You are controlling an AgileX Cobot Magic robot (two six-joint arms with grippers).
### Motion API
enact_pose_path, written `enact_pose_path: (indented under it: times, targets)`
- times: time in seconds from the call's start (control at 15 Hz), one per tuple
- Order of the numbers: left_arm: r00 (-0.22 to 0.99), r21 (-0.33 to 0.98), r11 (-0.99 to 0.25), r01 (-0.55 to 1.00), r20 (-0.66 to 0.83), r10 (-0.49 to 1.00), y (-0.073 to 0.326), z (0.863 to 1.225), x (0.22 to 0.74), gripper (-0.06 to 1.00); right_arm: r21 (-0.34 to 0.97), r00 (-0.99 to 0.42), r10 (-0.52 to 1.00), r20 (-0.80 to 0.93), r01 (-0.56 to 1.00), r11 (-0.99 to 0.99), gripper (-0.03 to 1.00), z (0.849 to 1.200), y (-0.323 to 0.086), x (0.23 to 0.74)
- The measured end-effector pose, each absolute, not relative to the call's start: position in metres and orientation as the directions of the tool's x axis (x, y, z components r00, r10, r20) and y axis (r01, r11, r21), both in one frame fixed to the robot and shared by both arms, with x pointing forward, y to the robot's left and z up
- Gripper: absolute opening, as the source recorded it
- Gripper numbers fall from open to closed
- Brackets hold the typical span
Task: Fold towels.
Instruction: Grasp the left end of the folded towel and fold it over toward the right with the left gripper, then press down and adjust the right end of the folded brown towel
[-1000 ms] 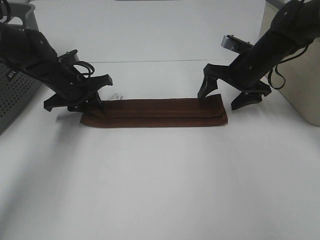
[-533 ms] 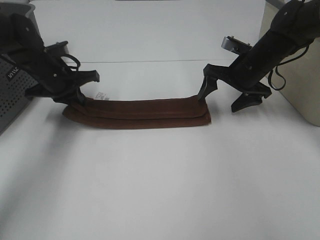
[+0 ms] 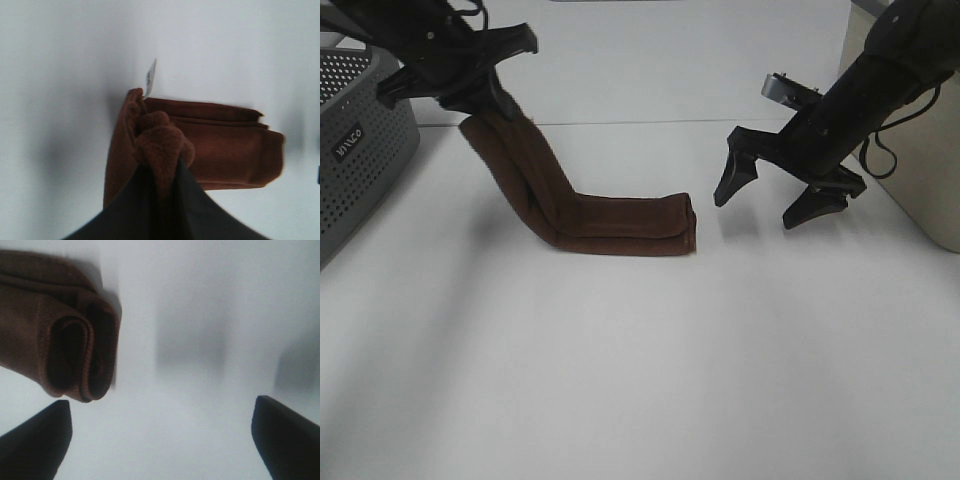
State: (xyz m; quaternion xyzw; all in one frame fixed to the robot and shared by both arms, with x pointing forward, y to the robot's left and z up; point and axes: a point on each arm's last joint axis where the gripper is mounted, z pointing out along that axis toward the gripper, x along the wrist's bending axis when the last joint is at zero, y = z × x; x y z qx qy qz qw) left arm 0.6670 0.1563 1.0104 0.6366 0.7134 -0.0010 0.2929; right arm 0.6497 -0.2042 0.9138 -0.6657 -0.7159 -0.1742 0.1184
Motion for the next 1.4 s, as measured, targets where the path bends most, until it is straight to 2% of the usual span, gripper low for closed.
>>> enact_pose_path:
  times: [0.2, 0.4, 0.53, 0.73, 0.87, 0.93, 1.13, 1.4]
  targets:
    - [-0.002, 0.337, 0.185, 0.923, -0.478, 0.879, 0.106, 1.009, 0.668, 0.06, 0.126, -0.115, 0.904, 0.412, 0.990, 0.068, 0.91, 0.943, -0.204, 0.644]
    - [-0.021, 0.280, 0.185, 0.942, -0.501, 0.865, 0.062, 0.980, 0.672, 0.10, 0.169, -0.147, 0.896, 0.419, 0.982, 0.082, 0.91, 0.974, -0.204, 0.636]
    - [-0.049, 0.257, 0.211, 0.943, -0.520, 0.853, 0.046, 0.969, 0.674, 0.21, 0.189, -0.157, 0.894, 0.419, 0.978, 0.083, 0.91, 0.984, -0.204, 0.634]
    - [-0.066, 0.232, 0.232, 0.945, -0.559, 0.826, 0.023, 0.957, 0.673, 0.52, 0.205, -0.164, 0.893, 0.419, 0.975, 0.083, 0.91, 0.991, -0.205, 0.632]
    - [-0.053, 0.272, 0.274, 0.923, -0.612, 0.789, 0.013, 0.966, 0.674, 0.58, 0.205, -0.164, 0.893, 0.419, 0.975, 0.082, 0.91, 0.991, -0.205, 0.632]
    - [-0.049, 0.281, 0.279, 0.918, -0.619, 0.784, 0.013, 0.970, 0.674, 0.59, 0.203, -0.160, 0.890, 0.427, 0.976, 0.078, 0.91, 0.991, -0.204, 0.632]
    - [-0.002, 0.414, 0.303, 0.858, -0.589, 0.808, 0.050, 1.009, 0.690, 0.59, 0.202, -0.163, 0.820, 0.549, 0.978, 0.059, 0.91, 0.996, -0.189, 0.631]
    - [-0.040, 0.459, 0.332, 0.824, -0.538, 0.842, 0.098, 1.027, 0.705, 0.59, 0.194, -0.221, 0.641, 0.735, 0.974, 0.114, 0.91, 0.976, -0.132, 0.628]
